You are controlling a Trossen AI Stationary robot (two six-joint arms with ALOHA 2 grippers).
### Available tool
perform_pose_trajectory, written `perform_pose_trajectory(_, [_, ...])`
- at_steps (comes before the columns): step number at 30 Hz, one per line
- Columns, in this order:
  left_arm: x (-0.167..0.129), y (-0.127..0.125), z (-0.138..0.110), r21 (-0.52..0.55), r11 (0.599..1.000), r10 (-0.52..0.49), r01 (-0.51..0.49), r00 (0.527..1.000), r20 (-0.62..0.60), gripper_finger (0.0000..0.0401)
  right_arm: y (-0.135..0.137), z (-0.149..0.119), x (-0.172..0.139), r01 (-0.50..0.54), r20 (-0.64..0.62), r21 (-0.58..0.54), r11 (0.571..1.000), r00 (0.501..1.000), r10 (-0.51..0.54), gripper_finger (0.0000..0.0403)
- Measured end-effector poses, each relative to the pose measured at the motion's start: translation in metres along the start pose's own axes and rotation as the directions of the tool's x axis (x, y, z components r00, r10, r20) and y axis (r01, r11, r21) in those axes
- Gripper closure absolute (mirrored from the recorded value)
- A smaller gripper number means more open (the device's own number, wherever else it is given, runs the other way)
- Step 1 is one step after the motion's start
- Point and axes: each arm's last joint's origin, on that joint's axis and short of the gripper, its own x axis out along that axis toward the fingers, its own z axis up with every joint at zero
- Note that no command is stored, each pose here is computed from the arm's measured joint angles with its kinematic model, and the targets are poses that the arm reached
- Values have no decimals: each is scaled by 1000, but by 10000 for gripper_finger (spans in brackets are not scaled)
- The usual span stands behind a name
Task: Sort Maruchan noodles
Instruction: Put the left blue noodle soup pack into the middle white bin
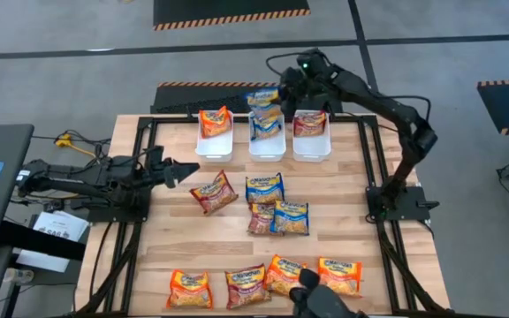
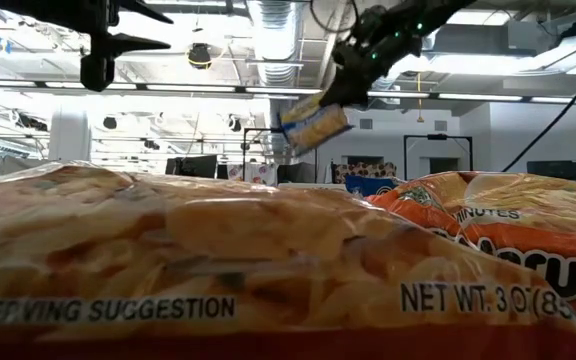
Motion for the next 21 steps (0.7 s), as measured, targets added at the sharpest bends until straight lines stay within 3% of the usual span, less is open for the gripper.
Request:
perform_pose_trajectory(5, [1,2,2,1,1000,15,-15,1000,20,274,-1,-20,20,-34,-72,-13,999,997,33,290])
perform_pose_trajectory(21, [4,8,9,4,998,66,-67,995,73,274,3,-59,50,-47,-44,-35,998,998,45,290])
